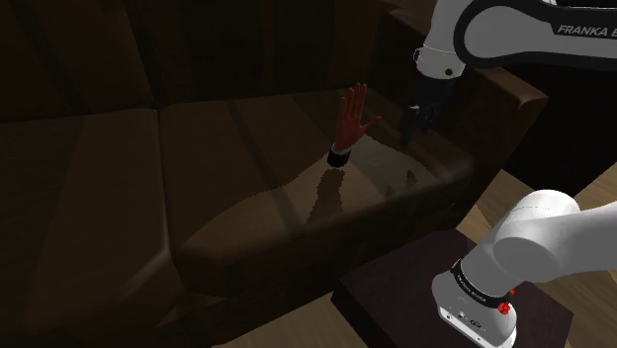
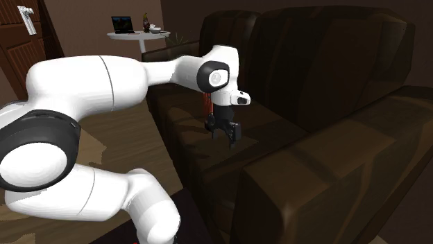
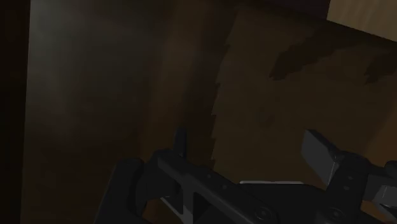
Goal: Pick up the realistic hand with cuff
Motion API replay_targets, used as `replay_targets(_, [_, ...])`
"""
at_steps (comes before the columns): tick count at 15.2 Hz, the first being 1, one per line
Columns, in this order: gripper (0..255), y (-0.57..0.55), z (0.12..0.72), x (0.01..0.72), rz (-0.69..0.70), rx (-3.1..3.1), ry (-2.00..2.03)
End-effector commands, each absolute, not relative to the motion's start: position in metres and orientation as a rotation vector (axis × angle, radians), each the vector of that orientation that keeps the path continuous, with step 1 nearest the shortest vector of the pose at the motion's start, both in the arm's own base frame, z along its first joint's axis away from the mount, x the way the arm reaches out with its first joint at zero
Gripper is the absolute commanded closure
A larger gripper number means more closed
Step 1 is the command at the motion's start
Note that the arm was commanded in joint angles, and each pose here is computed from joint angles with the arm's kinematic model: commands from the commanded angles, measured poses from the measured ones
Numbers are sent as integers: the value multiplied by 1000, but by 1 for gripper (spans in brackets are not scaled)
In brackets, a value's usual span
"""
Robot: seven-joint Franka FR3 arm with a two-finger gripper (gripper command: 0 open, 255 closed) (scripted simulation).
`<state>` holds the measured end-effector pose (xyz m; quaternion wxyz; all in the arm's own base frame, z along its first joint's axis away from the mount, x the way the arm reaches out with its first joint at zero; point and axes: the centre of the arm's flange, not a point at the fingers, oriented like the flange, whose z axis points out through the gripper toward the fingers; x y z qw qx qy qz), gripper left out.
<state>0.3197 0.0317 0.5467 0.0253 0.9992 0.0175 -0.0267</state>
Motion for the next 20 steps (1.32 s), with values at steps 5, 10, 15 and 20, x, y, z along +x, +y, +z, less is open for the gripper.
replay_targets(5, [0, 63, 573, 337, 44, 3063, 449])
replay_targets(10, [0, 106, 609, 345, 201, 2952, 933])
replay_targets(15, [0, 148, 645, 335, 353, 2759, 1393])
replay_targets(20, [0, 155, 629, 332, 378, 2720, 1466])
